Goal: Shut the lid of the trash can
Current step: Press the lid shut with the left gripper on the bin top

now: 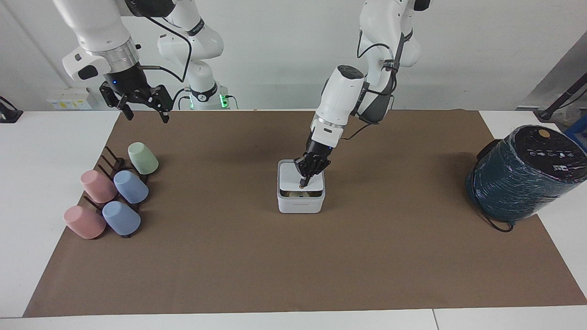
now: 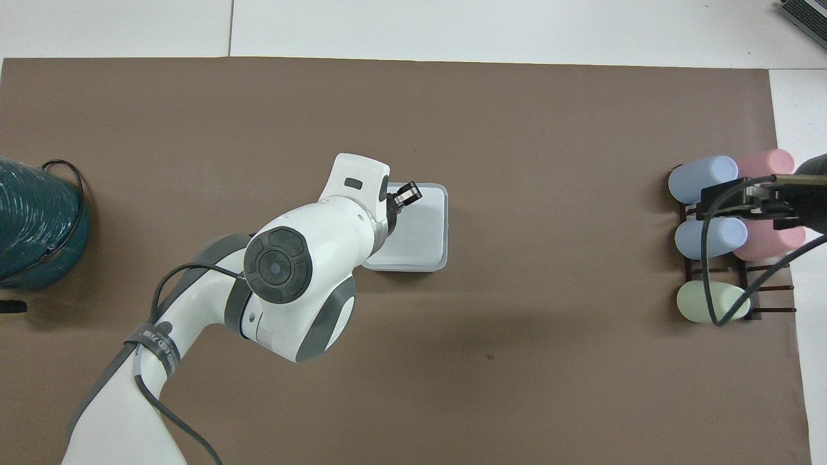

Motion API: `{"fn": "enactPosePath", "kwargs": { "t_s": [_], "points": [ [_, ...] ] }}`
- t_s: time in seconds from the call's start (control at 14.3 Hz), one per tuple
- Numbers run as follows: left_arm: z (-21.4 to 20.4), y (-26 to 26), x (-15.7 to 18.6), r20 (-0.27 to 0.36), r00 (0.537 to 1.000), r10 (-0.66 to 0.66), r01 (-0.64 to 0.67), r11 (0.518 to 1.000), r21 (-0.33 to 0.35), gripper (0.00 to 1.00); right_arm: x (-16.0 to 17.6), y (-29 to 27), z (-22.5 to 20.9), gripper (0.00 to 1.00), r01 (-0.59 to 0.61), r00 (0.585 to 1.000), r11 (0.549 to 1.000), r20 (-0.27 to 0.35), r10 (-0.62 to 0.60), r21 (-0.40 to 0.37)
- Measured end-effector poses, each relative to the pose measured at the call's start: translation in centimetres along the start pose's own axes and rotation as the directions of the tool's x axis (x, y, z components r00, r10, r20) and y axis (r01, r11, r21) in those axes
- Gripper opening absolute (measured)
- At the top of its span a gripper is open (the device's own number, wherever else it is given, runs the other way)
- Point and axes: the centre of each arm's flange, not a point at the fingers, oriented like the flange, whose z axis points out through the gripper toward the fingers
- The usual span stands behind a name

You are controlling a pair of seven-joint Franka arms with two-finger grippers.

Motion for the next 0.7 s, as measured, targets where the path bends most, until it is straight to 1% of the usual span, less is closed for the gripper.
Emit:
{"fn": "enactPosePath", "kwargs": {
  "t_s": [0.42,0.7],
  "points": [
    [1.9,-0.6,0.3,-0.008,1.000,-0.007,0.007,1.000,0.002,0.02,0.0,0.0,0.0,1.00,0.000,1.000,1.000,0.000,0.000,0.000],
    [2.0,-0.6,0.3,-0.009,1.000,-0.007,0.007,1.000,0.001,0.02,0.0,0.0,0.0,1.00,0.000,1.000,1.000,0.000,0.000,0.000]
  ]
}}
